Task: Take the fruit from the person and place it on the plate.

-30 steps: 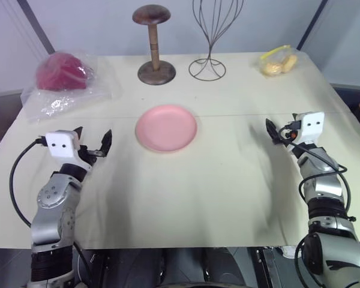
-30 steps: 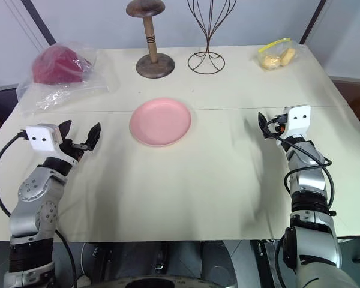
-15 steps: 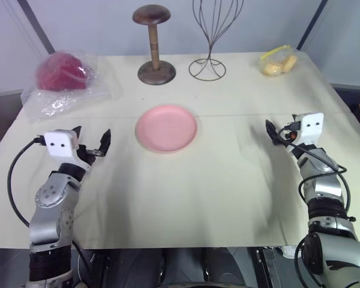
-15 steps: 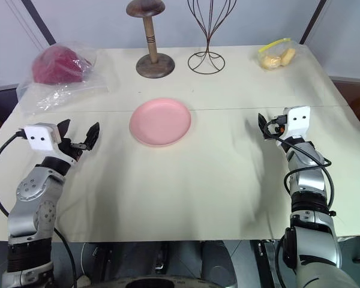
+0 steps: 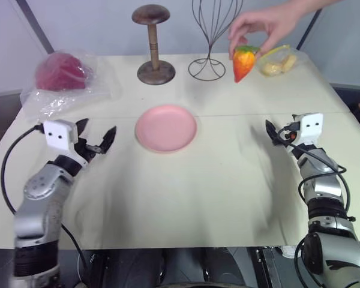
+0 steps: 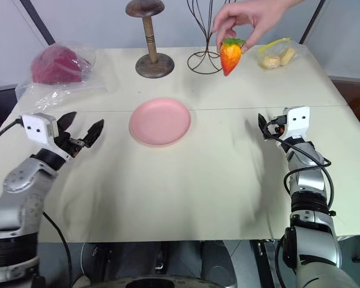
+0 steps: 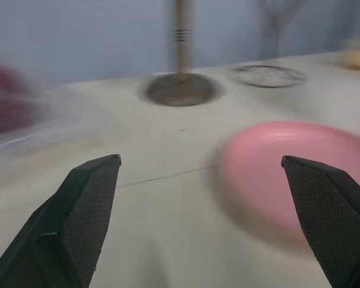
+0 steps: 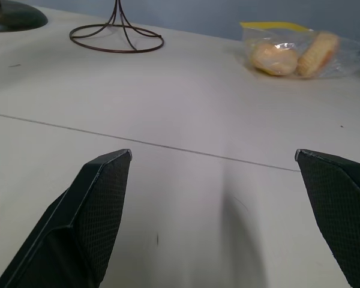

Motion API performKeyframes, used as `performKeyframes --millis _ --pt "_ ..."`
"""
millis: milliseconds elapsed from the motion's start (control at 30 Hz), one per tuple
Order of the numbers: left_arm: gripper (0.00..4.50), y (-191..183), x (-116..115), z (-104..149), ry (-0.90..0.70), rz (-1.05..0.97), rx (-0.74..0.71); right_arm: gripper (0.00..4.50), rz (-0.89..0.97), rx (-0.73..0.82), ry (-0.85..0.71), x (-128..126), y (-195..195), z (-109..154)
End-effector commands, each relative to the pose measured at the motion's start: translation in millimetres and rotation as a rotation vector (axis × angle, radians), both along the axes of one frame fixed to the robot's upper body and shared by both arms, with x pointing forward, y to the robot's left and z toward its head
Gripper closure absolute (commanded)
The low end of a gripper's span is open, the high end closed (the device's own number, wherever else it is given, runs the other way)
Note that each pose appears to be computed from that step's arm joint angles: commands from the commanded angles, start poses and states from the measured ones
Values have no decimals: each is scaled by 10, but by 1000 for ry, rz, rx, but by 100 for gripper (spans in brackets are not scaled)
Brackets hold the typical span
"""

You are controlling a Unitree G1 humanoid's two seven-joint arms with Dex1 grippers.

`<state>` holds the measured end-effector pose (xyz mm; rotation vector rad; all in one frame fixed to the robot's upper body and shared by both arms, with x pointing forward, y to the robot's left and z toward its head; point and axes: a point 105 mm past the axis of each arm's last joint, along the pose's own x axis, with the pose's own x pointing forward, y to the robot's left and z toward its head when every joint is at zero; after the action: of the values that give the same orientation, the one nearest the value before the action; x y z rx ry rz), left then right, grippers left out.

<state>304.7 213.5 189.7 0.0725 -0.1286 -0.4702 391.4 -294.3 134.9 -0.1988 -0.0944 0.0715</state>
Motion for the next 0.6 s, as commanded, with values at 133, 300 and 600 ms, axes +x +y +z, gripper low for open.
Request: performKeyframes --millis 133,300,600 --pt "0 -336 -429 394 75 -394 104 4 26 -31 -65 23 -3 270" --pt "0 -348 -440 525 73 -418 113 4 300 134 -108 -93 404 769" --pt "0 -391 -396 434 98 -425 93 4 623 245 -52 -368 1051 1418"
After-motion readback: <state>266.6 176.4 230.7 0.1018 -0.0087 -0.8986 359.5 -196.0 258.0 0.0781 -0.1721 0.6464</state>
